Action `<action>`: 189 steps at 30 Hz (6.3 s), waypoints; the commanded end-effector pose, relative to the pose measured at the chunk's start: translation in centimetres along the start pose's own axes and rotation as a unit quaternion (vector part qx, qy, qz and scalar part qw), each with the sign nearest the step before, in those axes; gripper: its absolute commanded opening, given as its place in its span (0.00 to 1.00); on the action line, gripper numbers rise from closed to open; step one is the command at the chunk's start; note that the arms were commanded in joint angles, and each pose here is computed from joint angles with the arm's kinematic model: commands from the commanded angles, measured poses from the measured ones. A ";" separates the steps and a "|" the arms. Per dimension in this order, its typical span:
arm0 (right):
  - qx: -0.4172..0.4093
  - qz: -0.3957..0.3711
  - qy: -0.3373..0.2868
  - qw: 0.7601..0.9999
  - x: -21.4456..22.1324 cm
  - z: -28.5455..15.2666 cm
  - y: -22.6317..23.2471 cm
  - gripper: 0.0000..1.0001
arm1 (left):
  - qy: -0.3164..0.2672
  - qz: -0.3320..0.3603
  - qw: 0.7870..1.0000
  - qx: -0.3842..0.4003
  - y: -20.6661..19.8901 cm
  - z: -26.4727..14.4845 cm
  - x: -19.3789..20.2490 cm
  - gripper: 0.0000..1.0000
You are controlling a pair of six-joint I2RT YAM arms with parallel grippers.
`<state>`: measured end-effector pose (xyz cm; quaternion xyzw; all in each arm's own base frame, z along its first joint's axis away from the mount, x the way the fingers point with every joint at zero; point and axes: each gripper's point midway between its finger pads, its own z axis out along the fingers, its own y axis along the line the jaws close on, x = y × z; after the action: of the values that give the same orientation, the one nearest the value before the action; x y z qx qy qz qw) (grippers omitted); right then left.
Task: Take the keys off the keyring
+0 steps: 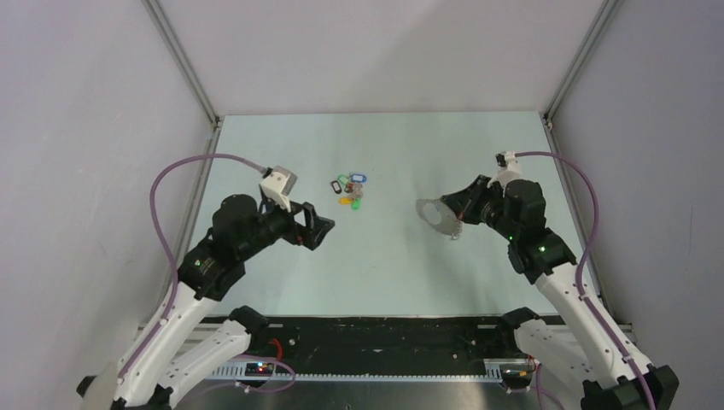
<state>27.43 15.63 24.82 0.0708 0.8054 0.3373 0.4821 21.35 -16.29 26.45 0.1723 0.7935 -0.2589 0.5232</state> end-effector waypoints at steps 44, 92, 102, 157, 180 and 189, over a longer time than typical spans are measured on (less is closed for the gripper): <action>-0.255 -0.036 0.008 0.966 -1.0 -9.5 12.9 0.00 | 0.016 0.170 0.935 0.310 -16.9 6.6 -1.7 0.00; -0.133 -0.215 -0.074 0.965 1.7 -4.5 3.7 0.92 | 0.063 0.765 0.641 0.012 -11.9 -0.3 -2.6 0.00; -0.159 -0.211 -0.088 0.960 1.1 -4.8 4.9 0.89 | -0.017 0.732 0.680 -0.043 -10.7 -2.1 -6.0 0.00; -0.420 -0.579 -0.288 0.637 2.7 -7.6 22.5 0.63 | -0.280 0.516 0.761 0.276 -17.5 -8.6 -8.0 0.00; -0.286 -0.640 -0.250 0.668 -0.6 -5.3 17.9 0.00 | -0.256 0.183 0.932 0.179 -12.7 -5.6 -7.6 0.68; -0.270 -0.656 -0.250 0.660 -1.8 -5.3 17.4 0.00 | -0.235 0.070 0.930 0.273 -16.4 -4.0 -4.9 0.74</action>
<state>20.71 26.37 34.36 -0.5470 0.3979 0.1195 0.7267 12.60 -25.58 33.80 0.3402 0.5554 -0.3750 0.6596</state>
